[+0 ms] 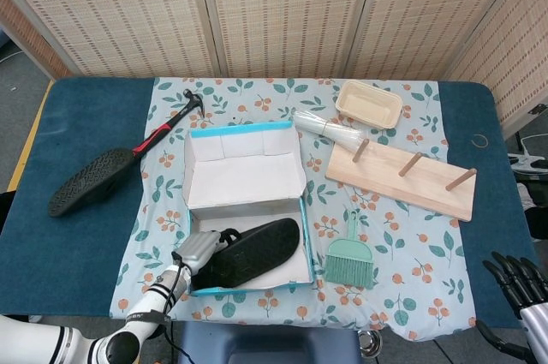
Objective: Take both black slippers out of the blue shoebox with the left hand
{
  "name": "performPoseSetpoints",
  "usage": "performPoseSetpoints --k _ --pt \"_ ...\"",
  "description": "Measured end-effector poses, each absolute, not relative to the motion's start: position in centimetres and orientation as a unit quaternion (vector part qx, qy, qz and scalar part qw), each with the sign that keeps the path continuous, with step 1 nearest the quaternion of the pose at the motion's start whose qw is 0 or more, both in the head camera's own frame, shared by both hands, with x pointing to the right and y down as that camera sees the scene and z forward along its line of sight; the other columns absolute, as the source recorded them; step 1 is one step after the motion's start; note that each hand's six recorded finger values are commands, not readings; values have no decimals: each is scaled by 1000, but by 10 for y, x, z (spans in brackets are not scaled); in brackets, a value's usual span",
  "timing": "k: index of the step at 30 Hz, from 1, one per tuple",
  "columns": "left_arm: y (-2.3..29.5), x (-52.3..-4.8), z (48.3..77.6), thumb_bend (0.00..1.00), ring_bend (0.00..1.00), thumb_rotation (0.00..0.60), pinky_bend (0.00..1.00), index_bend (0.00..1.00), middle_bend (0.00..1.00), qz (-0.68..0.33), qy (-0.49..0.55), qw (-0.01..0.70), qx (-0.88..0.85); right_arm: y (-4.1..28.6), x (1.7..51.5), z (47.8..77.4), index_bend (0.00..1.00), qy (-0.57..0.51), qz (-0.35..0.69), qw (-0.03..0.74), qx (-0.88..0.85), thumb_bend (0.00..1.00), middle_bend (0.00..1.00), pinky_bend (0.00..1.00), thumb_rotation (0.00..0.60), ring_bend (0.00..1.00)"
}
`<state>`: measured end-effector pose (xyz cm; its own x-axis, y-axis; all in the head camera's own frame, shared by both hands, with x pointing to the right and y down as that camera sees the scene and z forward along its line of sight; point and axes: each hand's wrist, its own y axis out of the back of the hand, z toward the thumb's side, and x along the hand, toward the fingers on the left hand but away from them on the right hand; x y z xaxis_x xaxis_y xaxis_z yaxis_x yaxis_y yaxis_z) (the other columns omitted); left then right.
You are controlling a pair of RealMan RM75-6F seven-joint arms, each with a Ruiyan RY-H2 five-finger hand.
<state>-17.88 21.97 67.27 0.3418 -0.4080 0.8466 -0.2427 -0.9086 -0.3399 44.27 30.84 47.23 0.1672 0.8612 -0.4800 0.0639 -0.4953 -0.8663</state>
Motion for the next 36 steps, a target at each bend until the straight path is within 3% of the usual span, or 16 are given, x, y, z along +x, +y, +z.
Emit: performPoseSetpoints --k 6,13,23,36 --pt "221 -177 671 372 441 600 430 513 587 -537 203 73 -815 307 444 471 0 -349 546 366 -669 217 0 0 467 0" --pt "219 -170 664 403 493 600 479 613 645 -522 216 69 -822 306 446 470 0 -353 546 365 -666 217 0 0 465 0" --pt "204 -166 644 453 530 600 515 651 678 -491 261 67 -828 305 447 470 0 -355 547 365 -664 217 0 0 465 0" --pt "161 -187 604 488 566 600 554 693 719 -466 332 105 -813 307 443 473 0 -347 548 365 -668 217 0 0 465 0"
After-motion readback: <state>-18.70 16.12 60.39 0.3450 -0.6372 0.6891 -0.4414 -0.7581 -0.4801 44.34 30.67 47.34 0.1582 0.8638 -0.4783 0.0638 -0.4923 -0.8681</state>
